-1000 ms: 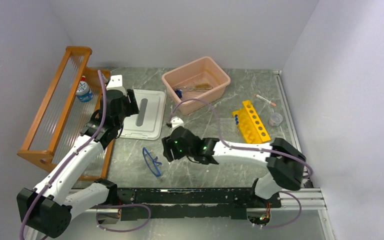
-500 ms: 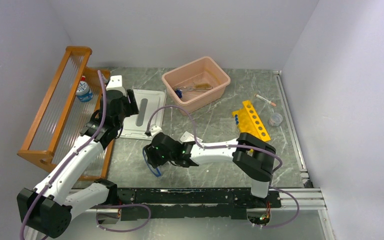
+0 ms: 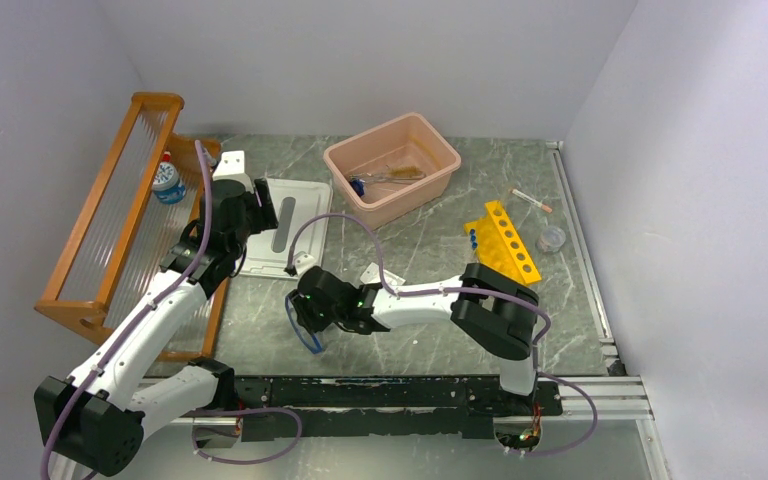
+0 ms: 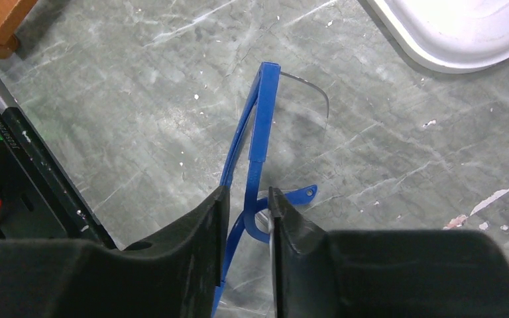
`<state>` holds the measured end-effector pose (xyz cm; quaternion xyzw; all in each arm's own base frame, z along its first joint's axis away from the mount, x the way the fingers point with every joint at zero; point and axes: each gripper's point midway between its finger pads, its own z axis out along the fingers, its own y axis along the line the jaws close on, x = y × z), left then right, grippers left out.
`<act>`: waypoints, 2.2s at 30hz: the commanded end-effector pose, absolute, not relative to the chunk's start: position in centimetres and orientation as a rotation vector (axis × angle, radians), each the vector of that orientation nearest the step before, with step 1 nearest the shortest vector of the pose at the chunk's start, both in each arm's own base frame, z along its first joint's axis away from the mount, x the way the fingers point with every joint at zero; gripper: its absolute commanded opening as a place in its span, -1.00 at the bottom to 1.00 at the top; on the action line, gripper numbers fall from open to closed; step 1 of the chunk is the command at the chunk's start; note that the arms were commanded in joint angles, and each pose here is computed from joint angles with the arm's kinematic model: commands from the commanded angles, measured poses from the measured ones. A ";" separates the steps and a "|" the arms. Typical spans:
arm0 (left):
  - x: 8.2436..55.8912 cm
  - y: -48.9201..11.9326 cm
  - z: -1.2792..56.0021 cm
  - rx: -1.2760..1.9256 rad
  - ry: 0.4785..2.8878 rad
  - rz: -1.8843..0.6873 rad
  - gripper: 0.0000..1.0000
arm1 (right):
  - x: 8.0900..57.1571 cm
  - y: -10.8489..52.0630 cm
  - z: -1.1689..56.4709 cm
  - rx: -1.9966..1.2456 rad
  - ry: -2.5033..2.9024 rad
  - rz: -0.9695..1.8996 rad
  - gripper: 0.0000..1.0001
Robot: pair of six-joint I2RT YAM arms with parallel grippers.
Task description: Organize the chemistry lab equipment
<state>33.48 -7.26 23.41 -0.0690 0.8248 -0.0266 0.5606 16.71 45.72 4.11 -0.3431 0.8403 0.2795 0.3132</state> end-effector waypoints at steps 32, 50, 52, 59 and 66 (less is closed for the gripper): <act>32.8 -5.6 25.5 -0.236 1.872 -0.040 0.32 | 23.8 42.1 19.9 -0.569 2.006 0.764 -0.97; 33.2 -5.6 24.6 -0.231 1.895 -0.022 0.32 | 42.1 30.6 30.8 0.074 1.729 0.734 -1.00; 33.2 -5.6 24.4 -0.227 1.903 -0.019 0.32 | 43.5 30.3 30.3 0.134 1.713 0.733 -1.00; 33.3 -5.7 24.0 -0.223 1.912 -0.014 0.32 | 47.5 29.6 27.0 0.353 1.718 0.699 -1.00; 33.4 -5.8 23.6 -0.215 1.926 -0.014 0.32 | 50.2 29.7 23.4 0.498 1.754 0.654 -1.00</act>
